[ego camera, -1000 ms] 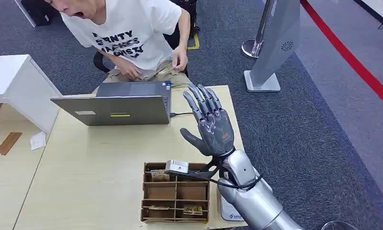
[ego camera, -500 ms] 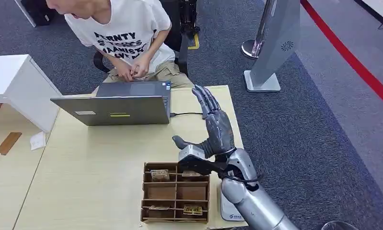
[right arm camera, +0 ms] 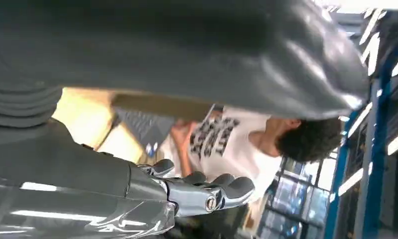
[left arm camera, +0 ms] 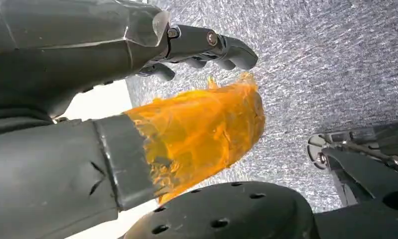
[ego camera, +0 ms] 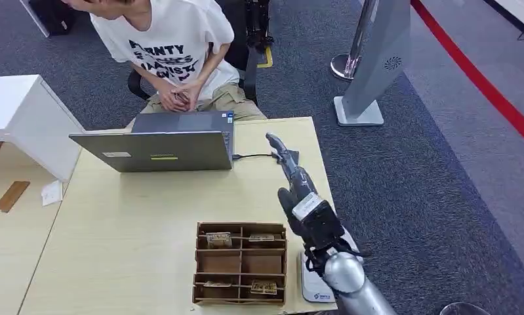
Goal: Pass the card to the sensor for recognition and then transmit it.
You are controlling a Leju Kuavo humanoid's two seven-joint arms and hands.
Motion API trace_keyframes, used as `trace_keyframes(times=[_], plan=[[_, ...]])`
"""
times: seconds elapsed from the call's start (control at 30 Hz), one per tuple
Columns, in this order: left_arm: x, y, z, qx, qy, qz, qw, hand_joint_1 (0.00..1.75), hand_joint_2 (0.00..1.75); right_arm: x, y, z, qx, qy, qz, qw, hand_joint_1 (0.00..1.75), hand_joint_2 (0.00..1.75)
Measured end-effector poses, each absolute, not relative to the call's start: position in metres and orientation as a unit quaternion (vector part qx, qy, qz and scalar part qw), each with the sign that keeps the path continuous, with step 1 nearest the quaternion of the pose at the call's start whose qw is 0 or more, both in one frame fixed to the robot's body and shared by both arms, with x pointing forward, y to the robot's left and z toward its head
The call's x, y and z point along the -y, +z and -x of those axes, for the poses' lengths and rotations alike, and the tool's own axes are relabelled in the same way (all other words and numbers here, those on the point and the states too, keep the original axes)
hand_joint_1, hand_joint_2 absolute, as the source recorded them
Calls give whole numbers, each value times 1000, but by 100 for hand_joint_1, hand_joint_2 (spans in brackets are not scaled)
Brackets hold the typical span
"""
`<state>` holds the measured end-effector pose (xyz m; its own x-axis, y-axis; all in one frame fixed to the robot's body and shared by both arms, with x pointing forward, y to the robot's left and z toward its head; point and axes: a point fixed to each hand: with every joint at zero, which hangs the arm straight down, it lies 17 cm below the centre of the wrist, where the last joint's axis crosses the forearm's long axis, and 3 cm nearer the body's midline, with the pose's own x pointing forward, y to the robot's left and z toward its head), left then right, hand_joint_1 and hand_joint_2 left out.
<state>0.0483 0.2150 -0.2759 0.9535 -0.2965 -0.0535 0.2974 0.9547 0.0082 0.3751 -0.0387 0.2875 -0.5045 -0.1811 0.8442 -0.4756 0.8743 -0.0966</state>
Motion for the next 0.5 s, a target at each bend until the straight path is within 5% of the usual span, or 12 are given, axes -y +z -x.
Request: trace_keyframes(times=[0.5], plan=[[-224,-277,-48,-21,-139,-12,990,0,0,29,278,-303,758,199,-436,441,0,0]])
